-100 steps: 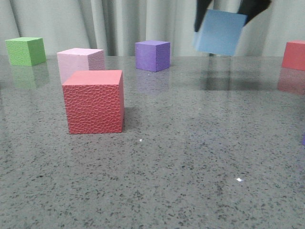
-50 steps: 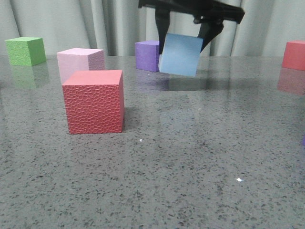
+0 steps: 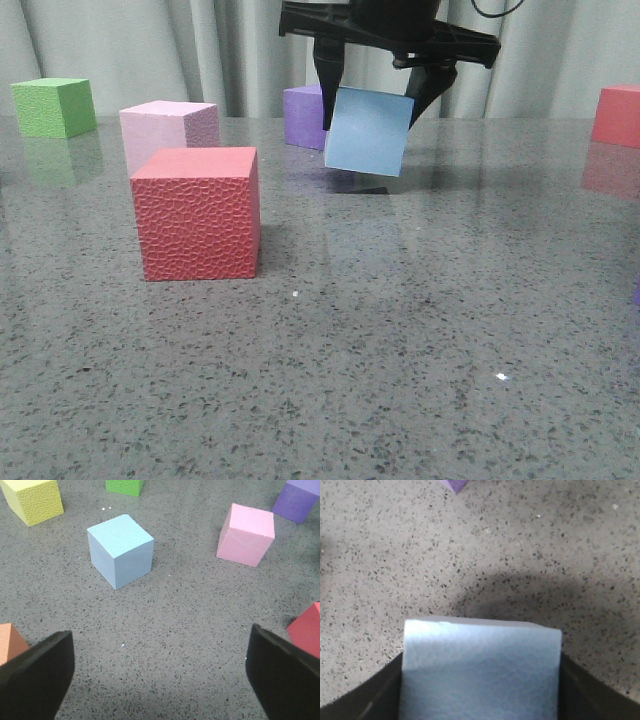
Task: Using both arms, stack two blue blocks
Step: 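Lower the held light-blue cube onto the table beside the purple cube, then open the right gripper and raise it off the cube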
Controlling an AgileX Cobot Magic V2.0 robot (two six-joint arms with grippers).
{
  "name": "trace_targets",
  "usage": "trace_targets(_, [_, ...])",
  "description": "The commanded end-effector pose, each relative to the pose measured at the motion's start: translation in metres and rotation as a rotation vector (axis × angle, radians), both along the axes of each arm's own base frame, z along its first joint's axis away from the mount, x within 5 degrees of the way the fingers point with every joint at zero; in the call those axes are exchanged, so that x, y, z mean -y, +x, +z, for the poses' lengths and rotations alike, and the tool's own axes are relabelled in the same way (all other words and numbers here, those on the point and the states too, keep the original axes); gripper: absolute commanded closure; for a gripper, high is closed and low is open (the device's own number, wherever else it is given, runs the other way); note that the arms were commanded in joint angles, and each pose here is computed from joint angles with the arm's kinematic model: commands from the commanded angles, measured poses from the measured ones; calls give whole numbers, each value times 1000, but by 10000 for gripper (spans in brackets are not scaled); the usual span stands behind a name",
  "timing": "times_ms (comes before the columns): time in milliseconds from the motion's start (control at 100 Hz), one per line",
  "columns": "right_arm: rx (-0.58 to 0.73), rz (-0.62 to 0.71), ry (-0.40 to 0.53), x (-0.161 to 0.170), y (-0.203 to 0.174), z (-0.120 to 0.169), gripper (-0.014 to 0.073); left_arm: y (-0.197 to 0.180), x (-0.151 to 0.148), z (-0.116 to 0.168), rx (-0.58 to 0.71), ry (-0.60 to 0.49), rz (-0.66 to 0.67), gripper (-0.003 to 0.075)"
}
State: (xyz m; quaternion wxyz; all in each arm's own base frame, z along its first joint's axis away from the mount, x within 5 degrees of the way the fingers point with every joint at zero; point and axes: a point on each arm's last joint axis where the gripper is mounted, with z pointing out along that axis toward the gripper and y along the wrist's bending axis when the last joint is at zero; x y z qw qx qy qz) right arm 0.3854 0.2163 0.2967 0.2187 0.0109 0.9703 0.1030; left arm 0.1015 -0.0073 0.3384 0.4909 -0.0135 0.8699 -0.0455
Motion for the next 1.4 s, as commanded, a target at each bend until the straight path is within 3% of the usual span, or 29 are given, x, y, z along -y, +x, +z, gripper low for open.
trace_targets(0, [100, 0, 53, 2, -3, 32, 320, 4, 0, 16, 94, -16, 4, 57])
trace_targets(460, [61, -1, 44, -1, 1, 18, 300, 4, 0, 16, 94, -16, 4, 57])
trace_targets(700, [55, 3, 38, -1, 1, 18, -21, 4, 0, 16, 94, -16, 4, 57])
trace_targets(1130, [53, 1, 38, 0, -1, 26, 4, 4, 0, 16, 94, -16, 4, 57])
trace_targets(1390, [103, 9, 56, 2, -5, 66, 4, 4, 0, 16, 94, -16, 4, 57])
